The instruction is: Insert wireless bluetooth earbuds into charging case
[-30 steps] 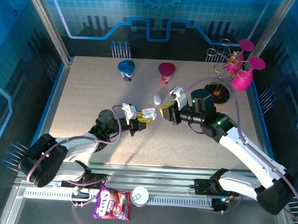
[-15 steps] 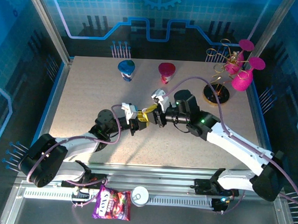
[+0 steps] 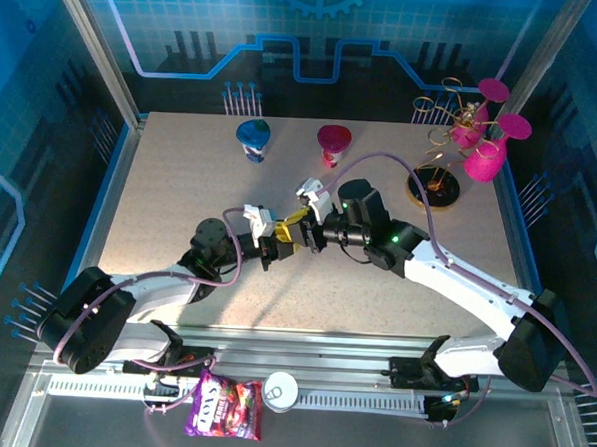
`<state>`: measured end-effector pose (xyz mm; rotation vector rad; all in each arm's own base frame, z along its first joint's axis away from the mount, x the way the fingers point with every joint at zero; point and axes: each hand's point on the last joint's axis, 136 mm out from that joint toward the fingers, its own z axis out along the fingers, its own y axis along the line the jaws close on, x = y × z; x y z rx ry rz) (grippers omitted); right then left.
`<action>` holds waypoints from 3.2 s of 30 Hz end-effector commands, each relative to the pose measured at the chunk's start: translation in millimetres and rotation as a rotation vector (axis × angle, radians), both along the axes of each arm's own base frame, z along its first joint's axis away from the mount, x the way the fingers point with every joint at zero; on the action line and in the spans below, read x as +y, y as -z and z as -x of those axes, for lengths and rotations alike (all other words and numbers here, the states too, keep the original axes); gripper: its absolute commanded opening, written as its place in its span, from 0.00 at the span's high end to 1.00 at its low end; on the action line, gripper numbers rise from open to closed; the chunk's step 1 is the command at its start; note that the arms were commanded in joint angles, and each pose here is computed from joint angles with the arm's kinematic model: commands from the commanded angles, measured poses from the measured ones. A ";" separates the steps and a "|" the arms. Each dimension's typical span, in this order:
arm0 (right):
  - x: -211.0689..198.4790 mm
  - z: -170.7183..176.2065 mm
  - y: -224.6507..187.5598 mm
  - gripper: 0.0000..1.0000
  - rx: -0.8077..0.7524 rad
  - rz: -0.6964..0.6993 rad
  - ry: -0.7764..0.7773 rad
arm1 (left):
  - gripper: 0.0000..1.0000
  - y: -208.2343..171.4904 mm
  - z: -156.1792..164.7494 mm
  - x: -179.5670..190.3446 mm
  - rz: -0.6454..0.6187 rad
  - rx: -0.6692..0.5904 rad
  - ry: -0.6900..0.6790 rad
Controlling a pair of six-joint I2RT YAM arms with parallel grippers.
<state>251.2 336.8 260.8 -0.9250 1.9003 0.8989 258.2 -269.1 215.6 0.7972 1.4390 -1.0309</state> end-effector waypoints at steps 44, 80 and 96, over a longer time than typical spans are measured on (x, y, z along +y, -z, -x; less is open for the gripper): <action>-59.2 -31.3 -35.0 0.30 0.120 0.060 0.296 | 0.99 -25.5 28.5 1.1 -0.010 -0.235 0.077; -45.9 59.8 -11.7 0.42 -0.026 0.152 -0.335 | 0.99 -50.1 70.6 -9.7 0.035 -0.051 0.368; -59.5 28.3 6.3 0.79 0.034 0.131 -0.174 | 0.09 -29.2 38.3 -1.4 -0.025 -0.076 0.145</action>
